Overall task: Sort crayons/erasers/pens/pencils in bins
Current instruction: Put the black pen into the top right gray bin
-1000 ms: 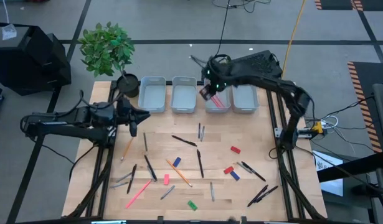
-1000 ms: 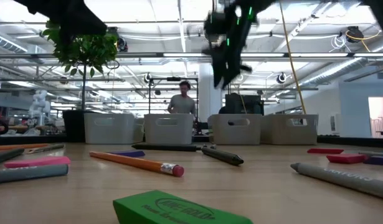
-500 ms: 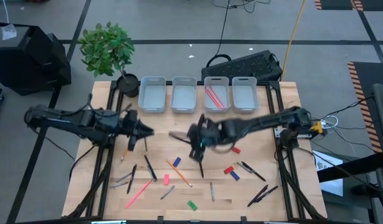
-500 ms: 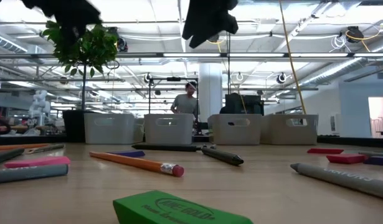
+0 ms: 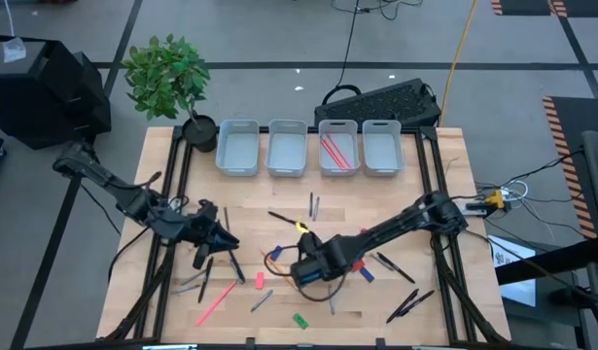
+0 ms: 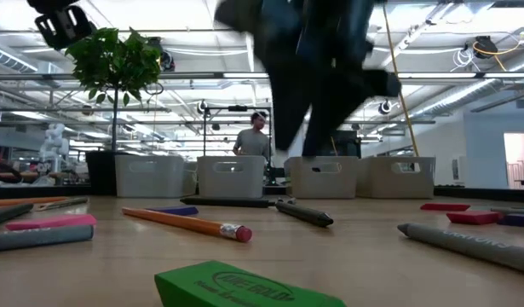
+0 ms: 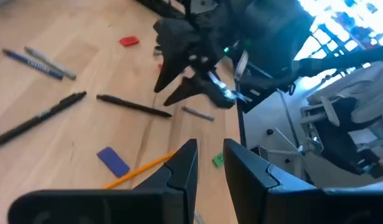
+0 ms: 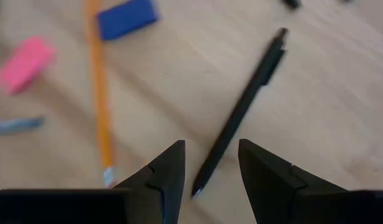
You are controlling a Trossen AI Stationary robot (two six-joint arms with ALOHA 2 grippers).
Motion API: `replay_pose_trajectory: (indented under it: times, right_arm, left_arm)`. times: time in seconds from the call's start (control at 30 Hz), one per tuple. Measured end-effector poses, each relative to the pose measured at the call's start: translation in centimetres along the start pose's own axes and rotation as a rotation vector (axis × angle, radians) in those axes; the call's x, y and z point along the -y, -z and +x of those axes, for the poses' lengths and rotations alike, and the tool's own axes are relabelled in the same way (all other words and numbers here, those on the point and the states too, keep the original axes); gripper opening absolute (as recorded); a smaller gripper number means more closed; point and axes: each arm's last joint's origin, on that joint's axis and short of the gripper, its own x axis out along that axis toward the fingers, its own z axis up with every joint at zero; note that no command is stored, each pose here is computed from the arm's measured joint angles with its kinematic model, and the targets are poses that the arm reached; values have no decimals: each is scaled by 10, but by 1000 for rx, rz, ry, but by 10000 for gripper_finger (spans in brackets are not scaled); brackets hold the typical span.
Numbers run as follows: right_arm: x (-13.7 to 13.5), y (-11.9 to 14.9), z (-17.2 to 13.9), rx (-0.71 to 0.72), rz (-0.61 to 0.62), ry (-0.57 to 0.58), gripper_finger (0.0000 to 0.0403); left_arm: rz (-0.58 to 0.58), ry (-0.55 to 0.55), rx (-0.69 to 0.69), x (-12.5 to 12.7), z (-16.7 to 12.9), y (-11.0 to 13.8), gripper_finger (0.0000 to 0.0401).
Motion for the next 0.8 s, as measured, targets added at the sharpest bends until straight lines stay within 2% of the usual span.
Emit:
replay_pose_trajectory:
  times: [0.13, 0.23, 0.33, 0.57, 0.8]
  right_arm:
    - [1, -8, 18, 17, 116, 28, 144]
    - [3, -13, 31, -3, 158, 54, 143]
    - [7, -17, 40, -30, 192, 85, 138]
    - [9, -21, 49, -116, 236, 80, 118]
    - [15, -18, 55, -169, 286, 90, 73]
  left_arm:
    - [-61, -7, -16, 1, 3, 3, 81]
    - [-87, -10, -19, 1, 4, 3, 81]
    - [-88, -11, -19, 1, 4, 4, 81]
    - [-68, -11, -20, 1, 4, 4, 81]
    - [-22, -9, -21, 1, 4, 4, 81]
